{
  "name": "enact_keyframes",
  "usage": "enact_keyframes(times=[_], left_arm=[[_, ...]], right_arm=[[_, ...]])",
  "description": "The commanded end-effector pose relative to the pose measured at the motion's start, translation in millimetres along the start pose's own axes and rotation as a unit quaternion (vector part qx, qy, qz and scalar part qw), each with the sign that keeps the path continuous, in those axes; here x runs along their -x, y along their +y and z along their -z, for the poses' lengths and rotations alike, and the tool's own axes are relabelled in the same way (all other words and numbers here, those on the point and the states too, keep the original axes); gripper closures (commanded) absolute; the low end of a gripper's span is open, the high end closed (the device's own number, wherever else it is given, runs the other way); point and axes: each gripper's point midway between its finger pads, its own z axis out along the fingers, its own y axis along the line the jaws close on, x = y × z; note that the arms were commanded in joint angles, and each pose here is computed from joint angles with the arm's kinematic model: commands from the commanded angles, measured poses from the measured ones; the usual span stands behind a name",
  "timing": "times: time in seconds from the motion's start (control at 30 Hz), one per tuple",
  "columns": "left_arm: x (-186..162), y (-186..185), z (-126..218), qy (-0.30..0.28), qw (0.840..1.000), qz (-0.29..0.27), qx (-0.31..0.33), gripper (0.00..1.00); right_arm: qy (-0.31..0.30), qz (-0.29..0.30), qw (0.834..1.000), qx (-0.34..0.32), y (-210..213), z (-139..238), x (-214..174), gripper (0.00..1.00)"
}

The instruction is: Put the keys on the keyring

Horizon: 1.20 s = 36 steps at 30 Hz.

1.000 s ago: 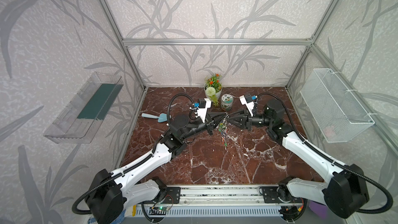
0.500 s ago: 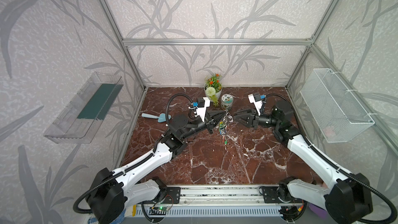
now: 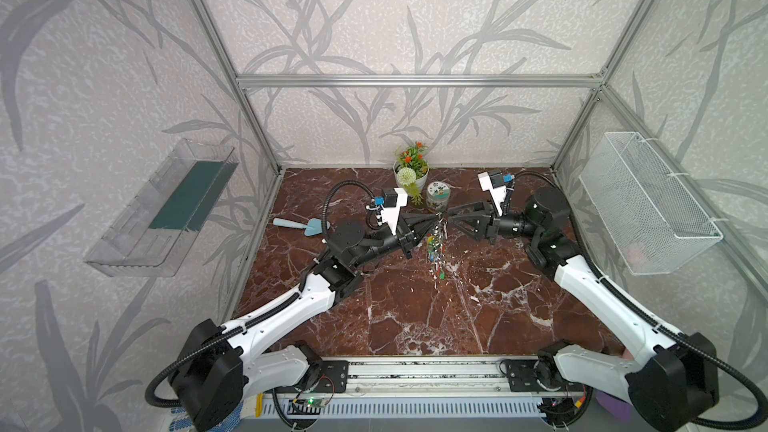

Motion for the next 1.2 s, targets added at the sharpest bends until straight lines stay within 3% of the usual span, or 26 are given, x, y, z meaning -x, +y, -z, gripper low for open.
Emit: enact_keyframes(times=[0.0,0.6,0.83,0.97,1.1,1.17], left_arm=[[25,-18,3,-0.044,0.998,-0.02,-0.029,1.0],[20,-15,2,-0.034,0.999,-0.02,-0.026,1.0],[2,-13,4,0.022,0.999,-0.032,-0.018,1.0],[-10,-13,7,0.058,0.998,-0.033,-0.015,1.0],[-15,-9,13,0.093,0.995,-0.033,-0.003,0.91],[-16,-5,19,0.113,0.993,-0.035,0.009,0.81]], right_arm=[[-0.007,0.022,1.0,0.02,9,-7,13,0.56],[0.007,0.006,1.0,0.02,2,-14,-3,0.91],[0.01,0.003,1.0,0.026,1,-15,-6,1.0],[0.012,0.008,1.0,0.028,1,-15,-6,1.0],[0.011,0.014,1.0,0.024,0,-15,-6,1.0],[0.015,0.019,1.0,0.019,-1,-15,-7,1.0]])
